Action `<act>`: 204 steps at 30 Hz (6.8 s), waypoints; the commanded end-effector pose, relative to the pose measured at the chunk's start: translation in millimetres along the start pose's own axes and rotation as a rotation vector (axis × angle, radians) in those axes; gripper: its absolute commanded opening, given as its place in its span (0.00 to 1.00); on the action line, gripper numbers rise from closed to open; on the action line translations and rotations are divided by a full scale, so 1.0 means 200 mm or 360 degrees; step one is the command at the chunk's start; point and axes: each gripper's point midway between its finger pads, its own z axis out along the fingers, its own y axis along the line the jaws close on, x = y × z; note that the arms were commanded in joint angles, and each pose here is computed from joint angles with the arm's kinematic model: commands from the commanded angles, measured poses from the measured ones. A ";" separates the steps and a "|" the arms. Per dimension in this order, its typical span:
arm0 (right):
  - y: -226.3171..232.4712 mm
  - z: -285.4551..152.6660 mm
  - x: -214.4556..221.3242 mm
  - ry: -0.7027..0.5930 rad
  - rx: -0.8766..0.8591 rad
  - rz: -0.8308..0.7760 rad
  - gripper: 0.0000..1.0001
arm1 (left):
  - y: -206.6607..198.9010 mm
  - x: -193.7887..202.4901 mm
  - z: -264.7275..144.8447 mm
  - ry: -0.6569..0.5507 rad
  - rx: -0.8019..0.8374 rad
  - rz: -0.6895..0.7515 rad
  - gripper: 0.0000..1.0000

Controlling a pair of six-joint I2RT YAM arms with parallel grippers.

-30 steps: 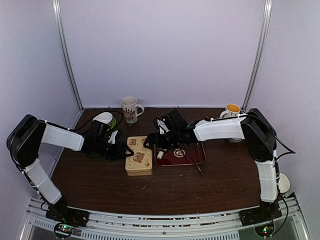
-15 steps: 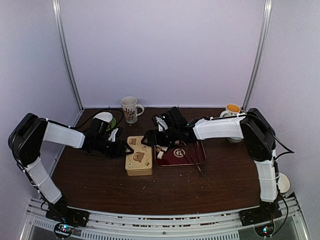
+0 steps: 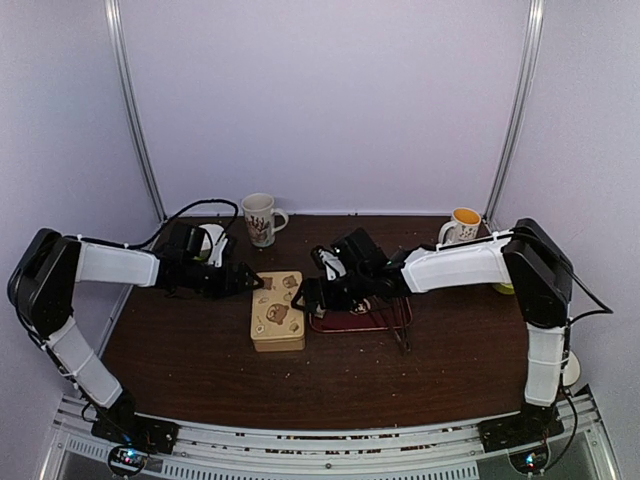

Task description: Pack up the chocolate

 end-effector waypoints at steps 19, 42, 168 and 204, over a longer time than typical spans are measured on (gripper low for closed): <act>0.17 -0.04 0.30 0.0098 0.0092 -0.0280 0.94 | -0.14 -0.34 0.22 0.0028 0.0490 0.0361 0.90; 0.13 -0.14 0.40 0.0010 0.0132 -0.0231 0.95 | -0.07 -0.22 0.33 0.0109 0.0594 0.0123 0.83; -0.08 -0.08 0.60 0.0060 0.0006 0.0439 0.57 | 0.10 0.85 0.08 0.0417 0.0044 -0.0296 0.41; -0.03 -0.37 0.32 -0.0149 0.0177 0.0008 0.71 | -0.36 0.44 -0.34 0.0057 0.0209 0.0012 0.61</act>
